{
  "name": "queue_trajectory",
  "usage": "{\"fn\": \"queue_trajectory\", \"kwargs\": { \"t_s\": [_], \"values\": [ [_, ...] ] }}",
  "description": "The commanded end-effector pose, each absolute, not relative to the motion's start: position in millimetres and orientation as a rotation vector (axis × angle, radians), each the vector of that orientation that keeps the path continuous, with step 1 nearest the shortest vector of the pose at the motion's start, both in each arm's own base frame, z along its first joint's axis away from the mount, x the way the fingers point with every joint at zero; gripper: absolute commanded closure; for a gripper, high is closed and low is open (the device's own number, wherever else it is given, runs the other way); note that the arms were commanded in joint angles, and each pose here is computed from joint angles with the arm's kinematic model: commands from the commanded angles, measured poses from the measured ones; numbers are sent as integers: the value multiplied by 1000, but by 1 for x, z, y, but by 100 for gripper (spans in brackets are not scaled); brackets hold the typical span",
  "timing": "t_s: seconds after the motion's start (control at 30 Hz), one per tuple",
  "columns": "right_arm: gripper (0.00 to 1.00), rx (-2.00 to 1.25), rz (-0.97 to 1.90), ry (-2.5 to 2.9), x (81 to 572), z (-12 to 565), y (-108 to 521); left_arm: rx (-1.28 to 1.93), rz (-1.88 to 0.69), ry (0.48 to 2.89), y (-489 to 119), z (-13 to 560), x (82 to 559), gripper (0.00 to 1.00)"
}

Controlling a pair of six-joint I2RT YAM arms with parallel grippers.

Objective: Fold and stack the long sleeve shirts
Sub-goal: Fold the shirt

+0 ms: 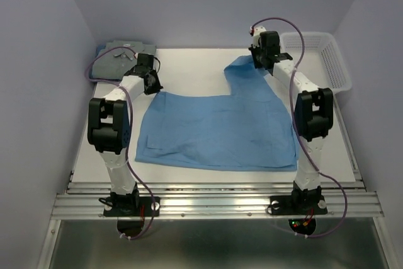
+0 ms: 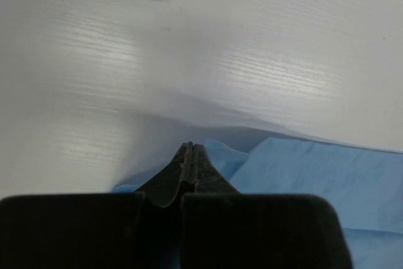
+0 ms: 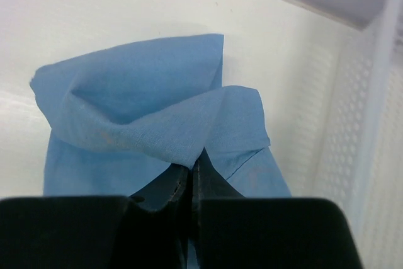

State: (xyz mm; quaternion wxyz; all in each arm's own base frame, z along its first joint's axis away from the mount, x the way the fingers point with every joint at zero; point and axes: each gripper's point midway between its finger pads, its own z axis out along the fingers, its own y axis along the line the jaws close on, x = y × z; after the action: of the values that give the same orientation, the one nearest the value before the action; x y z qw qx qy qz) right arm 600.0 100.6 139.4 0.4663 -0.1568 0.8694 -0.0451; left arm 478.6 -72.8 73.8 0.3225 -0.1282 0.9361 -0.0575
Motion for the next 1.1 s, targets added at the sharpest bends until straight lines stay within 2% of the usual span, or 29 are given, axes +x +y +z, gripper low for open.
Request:
{"fn": "queue_trajectory", "kwargs": {
  "t_s": [0.0, 0.1, 0.4, 0.47, 0.53, 0.63, 1.07],
  "values": [
    [99, -235, -116, 2188, 522, 208, 84, -311, -180, 2342, -75, 120, 473, 100],
    [99, -81, -35, 2269, 473, 214, 81, -315, -178, 2330, -74, 126, 461, 100],
    [99, 13, 104, 2576, 284, 219, 67, -410, -186, 2326, -68, 129, 415, 100],
    [99, 9, 163, 2575, 265, 231, 71, -422, -203, 2299, -68, 140, 408, 100],
    [99, -116, 437, 2494, 239, 268, 102, -427, -206, 2285, -66, 145, 398, 100],
    [99, -179, 616, 2500, 208, 297, 119, -435, -187, 2285, -61, 144, 385, 100],
    [98, 78, 934, 2505, 121, 305, 134, -481, -123, 2369, -51, 125, 354, 100]
  ]
}}
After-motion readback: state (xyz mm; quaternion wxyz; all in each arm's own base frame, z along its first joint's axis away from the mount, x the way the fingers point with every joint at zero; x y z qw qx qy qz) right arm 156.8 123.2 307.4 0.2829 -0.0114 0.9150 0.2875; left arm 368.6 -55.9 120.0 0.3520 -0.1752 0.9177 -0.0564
